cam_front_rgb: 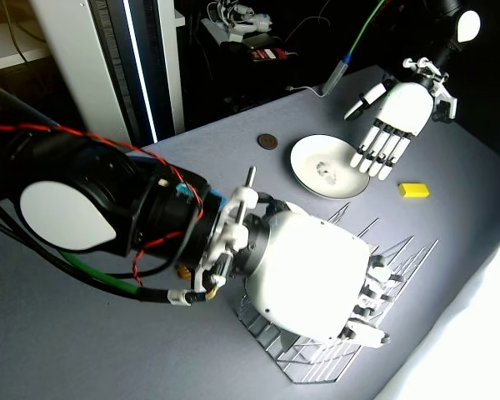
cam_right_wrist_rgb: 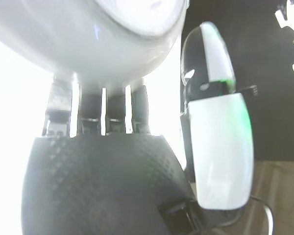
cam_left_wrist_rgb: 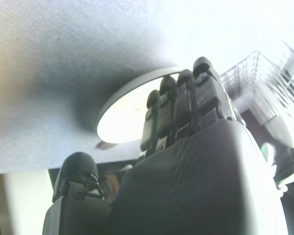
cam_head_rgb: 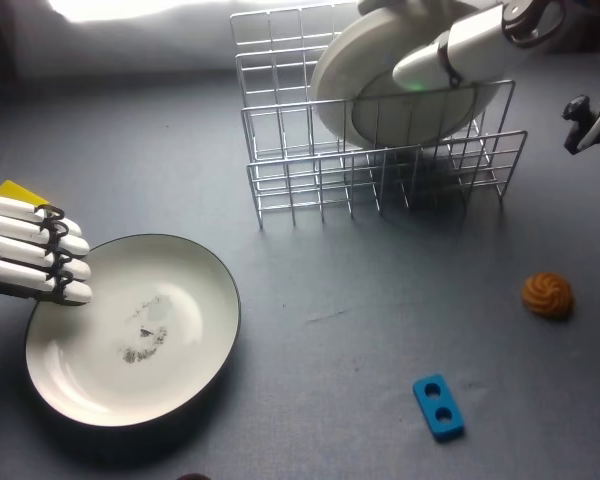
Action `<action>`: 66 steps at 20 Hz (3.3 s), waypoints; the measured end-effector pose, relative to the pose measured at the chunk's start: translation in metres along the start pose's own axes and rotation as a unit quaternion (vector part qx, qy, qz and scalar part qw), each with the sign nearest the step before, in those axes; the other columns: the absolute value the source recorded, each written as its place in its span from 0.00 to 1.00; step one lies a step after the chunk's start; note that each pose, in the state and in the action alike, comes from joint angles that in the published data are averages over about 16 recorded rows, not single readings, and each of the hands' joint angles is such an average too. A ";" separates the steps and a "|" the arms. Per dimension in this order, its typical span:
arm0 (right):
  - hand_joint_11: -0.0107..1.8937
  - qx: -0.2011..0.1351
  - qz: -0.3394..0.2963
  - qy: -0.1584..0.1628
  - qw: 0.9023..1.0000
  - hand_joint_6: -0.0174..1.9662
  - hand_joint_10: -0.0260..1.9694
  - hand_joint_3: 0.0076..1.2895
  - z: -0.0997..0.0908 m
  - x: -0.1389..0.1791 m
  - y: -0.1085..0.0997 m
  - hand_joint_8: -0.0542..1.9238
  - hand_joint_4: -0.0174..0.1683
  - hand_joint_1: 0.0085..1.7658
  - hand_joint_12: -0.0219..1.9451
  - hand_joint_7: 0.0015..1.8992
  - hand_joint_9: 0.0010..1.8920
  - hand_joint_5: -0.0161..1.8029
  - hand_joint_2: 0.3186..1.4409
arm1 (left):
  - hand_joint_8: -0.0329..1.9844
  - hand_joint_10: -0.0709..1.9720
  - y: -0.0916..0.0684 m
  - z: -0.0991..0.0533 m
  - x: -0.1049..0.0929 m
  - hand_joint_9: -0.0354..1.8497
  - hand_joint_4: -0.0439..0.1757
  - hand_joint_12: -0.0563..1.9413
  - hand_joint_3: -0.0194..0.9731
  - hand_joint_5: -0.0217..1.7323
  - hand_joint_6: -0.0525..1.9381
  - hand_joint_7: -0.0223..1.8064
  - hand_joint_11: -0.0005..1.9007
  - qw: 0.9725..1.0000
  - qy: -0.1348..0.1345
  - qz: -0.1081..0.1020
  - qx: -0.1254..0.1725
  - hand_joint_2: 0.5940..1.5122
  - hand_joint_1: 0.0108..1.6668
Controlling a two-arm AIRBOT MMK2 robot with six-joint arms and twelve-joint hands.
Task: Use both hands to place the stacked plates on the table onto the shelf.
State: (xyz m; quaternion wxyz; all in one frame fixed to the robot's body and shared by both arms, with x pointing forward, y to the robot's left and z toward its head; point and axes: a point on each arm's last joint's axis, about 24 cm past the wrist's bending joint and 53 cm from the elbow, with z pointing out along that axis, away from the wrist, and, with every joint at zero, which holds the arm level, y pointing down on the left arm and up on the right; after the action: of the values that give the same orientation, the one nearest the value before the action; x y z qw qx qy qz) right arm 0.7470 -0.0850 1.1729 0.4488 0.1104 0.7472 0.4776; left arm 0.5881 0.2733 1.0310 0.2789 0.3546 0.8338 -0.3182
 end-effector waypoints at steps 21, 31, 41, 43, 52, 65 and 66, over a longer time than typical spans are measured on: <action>0.06 -0.133 -0.299 0.028 0.944 0.02 0.01 0.00 -0.028 0.058 0.125 0.04 0.10 0.55 0.64 0.31 0.31 0.32 0.66 | 0.02 0.02 0.005 0.002 0.015 0.04 0.22 0.03 0.04 0.07 0.03 0.08 0.01 1.000 0.016 -0.008 -0.010 0.66 0.00; 0.03 -0.185 -0.383 0.084 0.901 0.02 0.01 0.00 -0.054 0.162 0.148 0.04 0.12 0.60 0.38 0.16 0.16 0.17 0.65 | 0.01 0.02 0.010 0.004 0.030 0.04 0.20 0.03 0.04 0.07 0.03 0.06 0.01 0.999 0.034 -0.014 -0.020 0.66 0.00; 0.01 -0.174 -0.337 0.124 0.917 0.02 0.01 0.00 -0.045 0.232 0.129 0.04 0.12 0.67 0.03 0.01 0.01 0.02 0.63 | 0.01 0.02 0.010 0.004 0.032 0.04 0.18 0.03 0.04 0.07 0.03 0.06 0.01 0.999 0.037 -0.015 -0.021 0.66 0.00; 0.01 -0.165 -0.324 0.127 0.923 0.02 0.01 0.00 -0.038 0.242 0.123 0.04 0.12 0.68 0.01 0.01 0.01 0.02 0.63 | 0.01 0.02 0.010 0.004 0.032 0.04 0.18 0.03 0.04 0.07 0.03 0.06 0.01 0.999 0.037 -0.015 -0.021 0.66 0.00; 0.02 -0.133 -0.279 0.128 0.942 0.02 0.01 0.00 0.002 0.271 0.100 0.04 0.12 0.68 0.03 0.01 0.01 0.02 0.65 | 0.01 0.02 0.010 0.004 0.032 0.04 0.17 0.03 0.04 0.07 0.02 0.06 0.01 0.999 0.037 -0.015 -0.021 0.66 0.00; 0.01 -0.107 -0.261 0.135 0.950 0.02 0.01 0.00 0.028 0.302 0.073 0.04 0.12 0.65 0.14 0.01 0.02 0.02 0.69 | 0.01 0.02 0.010 0.004 0.033 0.03 0.17 0.03 0.04 0.07 0.02 0.05 0.01 0.999 0.038 -0.014 -0.021 0.66 0.00; 0.01 -0.107 -0.261 0.135 0.950 0.02 0.01 0.00 0.029 0.304 0.072 0.04 0.12 0.65 0.16 0.02 0.02 0.02 0.69 | 0.01 0.02 0.011 0.004 0.033 0.03 0.17 0.03 0.04 0.07 0.02 0.05 0.01 0.999 0.038 -0.014 -0.021 0.66 0.00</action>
State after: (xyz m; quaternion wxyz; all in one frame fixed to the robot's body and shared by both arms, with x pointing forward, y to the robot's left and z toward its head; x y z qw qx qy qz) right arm 0.5764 0.1506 1.0562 0.4617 -0.2026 0.7483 0.4312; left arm 0.5780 0.2893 1.0021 0.2499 0.3486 0.8551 -0.2914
